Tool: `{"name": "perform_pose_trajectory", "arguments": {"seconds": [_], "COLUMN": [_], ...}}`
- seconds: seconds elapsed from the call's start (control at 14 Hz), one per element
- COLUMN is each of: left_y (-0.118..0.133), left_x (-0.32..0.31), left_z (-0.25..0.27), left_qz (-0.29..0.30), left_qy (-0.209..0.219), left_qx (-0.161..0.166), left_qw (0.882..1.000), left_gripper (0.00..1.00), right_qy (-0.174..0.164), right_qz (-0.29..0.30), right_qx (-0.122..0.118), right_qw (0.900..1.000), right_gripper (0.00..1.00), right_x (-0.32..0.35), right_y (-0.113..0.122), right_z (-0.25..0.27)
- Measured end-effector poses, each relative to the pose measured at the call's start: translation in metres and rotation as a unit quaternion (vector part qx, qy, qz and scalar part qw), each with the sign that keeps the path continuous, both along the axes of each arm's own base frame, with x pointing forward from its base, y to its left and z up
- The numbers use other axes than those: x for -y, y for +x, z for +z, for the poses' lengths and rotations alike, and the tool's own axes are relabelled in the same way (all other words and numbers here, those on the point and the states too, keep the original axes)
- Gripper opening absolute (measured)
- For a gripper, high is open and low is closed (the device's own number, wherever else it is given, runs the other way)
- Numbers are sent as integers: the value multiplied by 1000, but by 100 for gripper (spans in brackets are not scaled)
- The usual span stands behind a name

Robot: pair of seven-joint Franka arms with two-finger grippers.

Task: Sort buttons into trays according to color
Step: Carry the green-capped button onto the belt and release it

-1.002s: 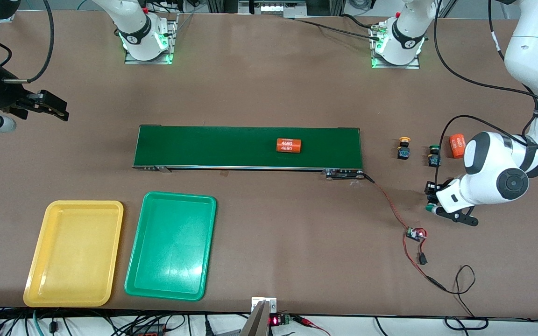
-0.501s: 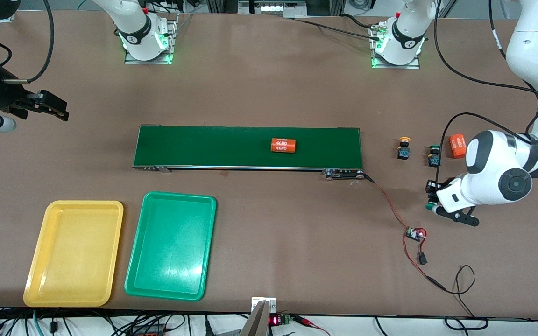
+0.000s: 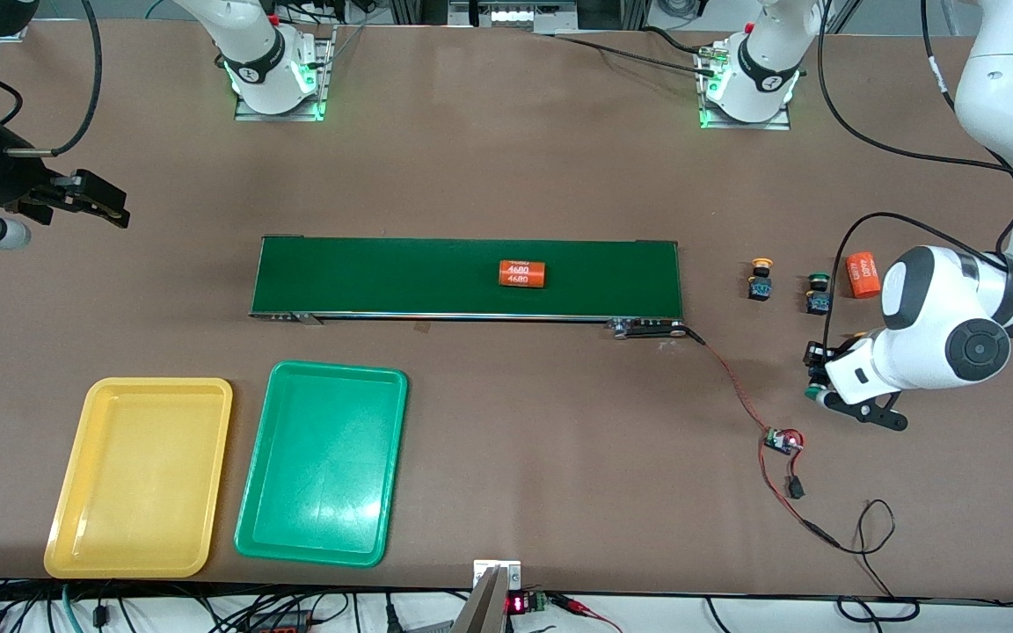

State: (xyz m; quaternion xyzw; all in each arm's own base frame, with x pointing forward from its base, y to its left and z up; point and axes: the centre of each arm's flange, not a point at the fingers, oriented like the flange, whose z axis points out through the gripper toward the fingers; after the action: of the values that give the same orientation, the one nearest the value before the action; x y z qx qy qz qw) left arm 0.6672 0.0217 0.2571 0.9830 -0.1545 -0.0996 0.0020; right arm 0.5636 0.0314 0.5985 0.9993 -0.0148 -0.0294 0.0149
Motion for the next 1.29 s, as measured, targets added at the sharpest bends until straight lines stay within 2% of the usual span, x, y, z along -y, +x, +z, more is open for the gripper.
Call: {"name": "perform_pose_trajectory", "arguments": {"seconds": [0.07,0.29,0.5,0.64,0.79,1.0,1.29], "left_y": [1,-8,-12,-21,-34,-63,-118], "left_x": [8,43,58,91,127,182,275], "left_z": [9,32,49,73,98,91,44], "left_qz": [-5,-31,-42,-55,-29,34,96], "left_qy": [0,-4,-9,-16,-25,-22,-16], "left_qx": [-11,-71,-90,-105,-115,-146,-125], "left_qw": [1000,997,995,993,993,988,987], "left_gripper": [41,41,41,41,41,41,41], "right_qy": [0,0,0,0,0,0,0], "right_qz": [0,3,3,0,-1,-6,-7], "right_qx": [0,3,5,7,8,10,12], "right_qw": [1000,1000,1000,1000,1000,1000,1000], "right_gripper": [100,100,100,100,100,100,100], "right_x": [0,-4,-6,-5,-4,0,1], "right_y": [0,1,1,2,2,3,4], "right_z": [0,1,0,0,0,0,1]}}
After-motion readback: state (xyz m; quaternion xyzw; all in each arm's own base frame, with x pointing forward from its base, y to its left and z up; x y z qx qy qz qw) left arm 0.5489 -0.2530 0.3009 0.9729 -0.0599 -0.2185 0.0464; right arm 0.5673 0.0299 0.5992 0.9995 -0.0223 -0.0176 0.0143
